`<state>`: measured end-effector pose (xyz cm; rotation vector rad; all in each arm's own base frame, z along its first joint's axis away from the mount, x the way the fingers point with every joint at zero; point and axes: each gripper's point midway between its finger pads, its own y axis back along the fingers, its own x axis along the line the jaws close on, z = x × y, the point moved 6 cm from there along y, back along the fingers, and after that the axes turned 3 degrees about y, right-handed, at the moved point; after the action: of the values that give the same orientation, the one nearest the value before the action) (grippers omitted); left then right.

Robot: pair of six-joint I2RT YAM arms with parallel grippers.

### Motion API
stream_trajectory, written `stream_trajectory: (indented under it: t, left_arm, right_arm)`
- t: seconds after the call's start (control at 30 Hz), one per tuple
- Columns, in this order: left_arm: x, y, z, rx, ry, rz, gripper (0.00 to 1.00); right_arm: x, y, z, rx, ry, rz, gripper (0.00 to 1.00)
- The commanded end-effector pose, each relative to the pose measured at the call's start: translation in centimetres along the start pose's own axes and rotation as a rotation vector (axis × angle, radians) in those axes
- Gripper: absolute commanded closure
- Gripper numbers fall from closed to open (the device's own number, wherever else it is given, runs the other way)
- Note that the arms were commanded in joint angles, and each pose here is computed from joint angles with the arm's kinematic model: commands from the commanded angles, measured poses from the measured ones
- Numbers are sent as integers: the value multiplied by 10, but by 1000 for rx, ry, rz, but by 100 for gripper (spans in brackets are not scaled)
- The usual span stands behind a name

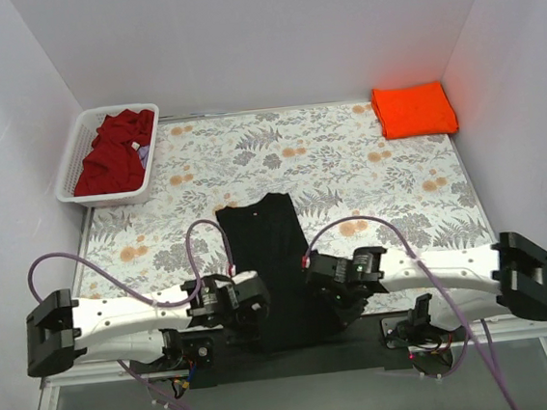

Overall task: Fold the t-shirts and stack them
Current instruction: Fold the tshirt

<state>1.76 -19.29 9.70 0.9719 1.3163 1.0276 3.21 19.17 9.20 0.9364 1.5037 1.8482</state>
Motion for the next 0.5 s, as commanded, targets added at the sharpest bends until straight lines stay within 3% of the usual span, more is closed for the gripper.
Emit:
stream_trajectory:
  t: [0.0,0.07,0.13,0.27,0.47]
  left_arm:
    - [11,31,-46,123,160,93,100]
    - [-3,48,-49,125,151,64,100]
    - [-5,59,-39,47,138,88,100]
    - [-28,99,20,-120,204,-38,100]
    - [-22,110,78,-227,198,-86,100]
  right_arm:
    - [5,41,-53,186,-57,90,99]
    - [12,63,-48,138,-52,141,99]
    - [8,84,-39,79,-16,121,99]
    - [-2,117,8,-60,-6,63,99]
    - [-12,141,68,-169,0,30,99]
